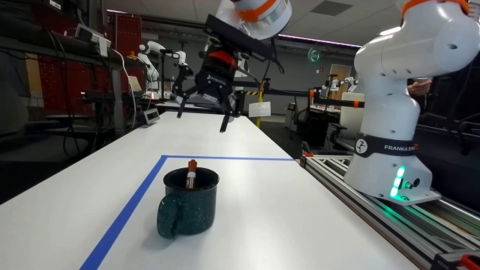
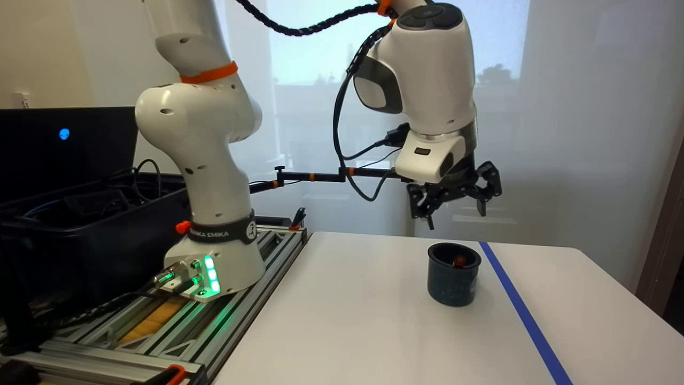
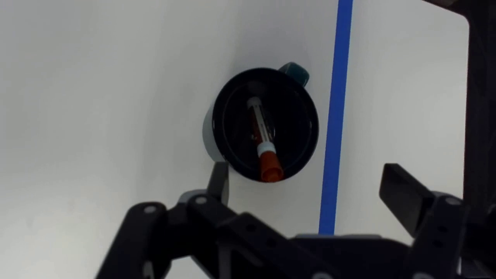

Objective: Remove the marker from the cup and put it on the table

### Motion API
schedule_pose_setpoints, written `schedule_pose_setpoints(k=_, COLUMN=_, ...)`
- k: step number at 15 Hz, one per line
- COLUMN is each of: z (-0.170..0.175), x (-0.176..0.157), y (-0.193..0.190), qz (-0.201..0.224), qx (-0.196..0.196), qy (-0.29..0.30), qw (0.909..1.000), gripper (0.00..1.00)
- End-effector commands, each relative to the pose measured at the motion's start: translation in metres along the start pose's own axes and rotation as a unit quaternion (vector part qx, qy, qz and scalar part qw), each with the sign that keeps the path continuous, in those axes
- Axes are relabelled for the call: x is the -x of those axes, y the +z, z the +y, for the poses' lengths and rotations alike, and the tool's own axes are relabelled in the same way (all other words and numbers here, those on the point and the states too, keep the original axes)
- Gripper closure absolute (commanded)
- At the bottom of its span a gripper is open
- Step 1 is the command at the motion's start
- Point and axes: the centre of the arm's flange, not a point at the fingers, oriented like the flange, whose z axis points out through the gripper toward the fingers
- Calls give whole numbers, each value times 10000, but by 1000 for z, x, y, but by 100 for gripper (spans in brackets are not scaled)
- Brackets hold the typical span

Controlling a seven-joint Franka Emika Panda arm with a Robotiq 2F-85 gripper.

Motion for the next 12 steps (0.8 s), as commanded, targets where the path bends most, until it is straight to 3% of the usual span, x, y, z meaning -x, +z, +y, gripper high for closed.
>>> schedule_pose_setpoints(k=1, z=4, x=0, y=28, qz=-165, qx=-283, qy=394, qw=9987, gripper=0)
schedule_pose_setpoints(k=11, z=19, x=-23, y=64, qz=-219, qx=-484, qy=919, qw=9943, gripper=0)
schedule_pose_setpoints(k=12, z=19, x=-24, y=66, qz=-230, qx=-493, qy=922, qw=9943, gripper=8)
